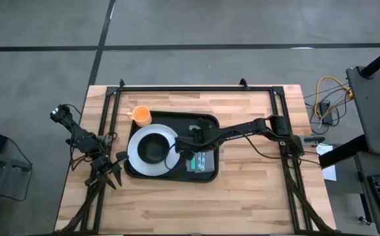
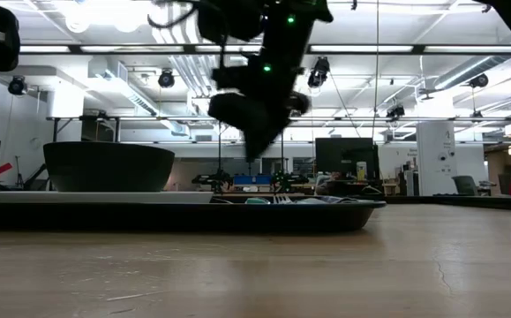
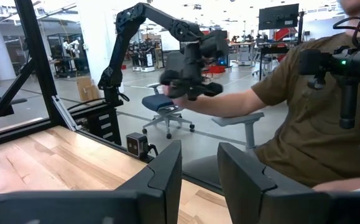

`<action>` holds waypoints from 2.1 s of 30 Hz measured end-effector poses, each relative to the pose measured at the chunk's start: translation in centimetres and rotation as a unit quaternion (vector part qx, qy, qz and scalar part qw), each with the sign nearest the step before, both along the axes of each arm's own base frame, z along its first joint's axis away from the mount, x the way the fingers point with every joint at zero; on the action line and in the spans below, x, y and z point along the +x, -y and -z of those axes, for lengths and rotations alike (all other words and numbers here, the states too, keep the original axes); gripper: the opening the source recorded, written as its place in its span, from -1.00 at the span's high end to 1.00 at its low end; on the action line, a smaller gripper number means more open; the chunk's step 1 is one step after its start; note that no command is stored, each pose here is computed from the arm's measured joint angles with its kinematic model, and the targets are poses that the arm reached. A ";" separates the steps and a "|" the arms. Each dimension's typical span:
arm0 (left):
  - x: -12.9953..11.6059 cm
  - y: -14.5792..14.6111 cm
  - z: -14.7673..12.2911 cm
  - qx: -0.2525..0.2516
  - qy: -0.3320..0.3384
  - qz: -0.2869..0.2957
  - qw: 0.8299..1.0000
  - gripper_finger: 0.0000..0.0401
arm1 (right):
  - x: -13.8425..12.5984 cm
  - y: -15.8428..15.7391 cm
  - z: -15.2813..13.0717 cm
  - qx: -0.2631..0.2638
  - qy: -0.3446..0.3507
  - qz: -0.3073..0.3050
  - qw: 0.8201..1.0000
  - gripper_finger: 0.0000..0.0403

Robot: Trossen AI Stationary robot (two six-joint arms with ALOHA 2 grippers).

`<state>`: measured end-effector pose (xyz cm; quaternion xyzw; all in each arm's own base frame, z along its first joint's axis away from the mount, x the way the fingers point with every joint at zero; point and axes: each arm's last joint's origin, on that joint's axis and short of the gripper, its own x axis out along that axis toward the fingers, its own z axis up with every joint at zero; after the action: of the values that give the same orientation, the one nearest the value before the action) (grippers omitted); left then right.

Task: Set up tray
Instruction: Return to Home Position

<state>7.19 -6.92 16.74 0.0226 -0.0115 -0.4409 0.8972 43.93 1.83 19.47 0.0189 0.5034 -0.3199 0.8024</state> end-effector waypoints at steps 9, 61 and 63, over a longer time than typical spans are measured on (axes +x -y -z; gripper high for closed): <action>0.0 0.0 0.0 0.000 0.000 0.000 1.000 0.58 | 0.6 -0.2 -2.6 0.086 0.185 -0.411 0.889 0.60; 0.0 0.0 0.0 0.000 0.000 0.000 1.000 0.58 | -30.9 2.5 -1.2 -0.060 0.427 -0.339 0.836 0.69; 0.0 0.0 0.0 0.000 0.000 0.000 1.000 0.58 | -31.3 2.4 -1.5 -0.061 0.429 -0.347 0.832 0.69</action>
<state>7.20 -6.92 16.73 0.0226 -0.0114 -0.4409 0.8972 12.60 -0.62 20.93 -0.0705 0.0616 -0.0104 0.9956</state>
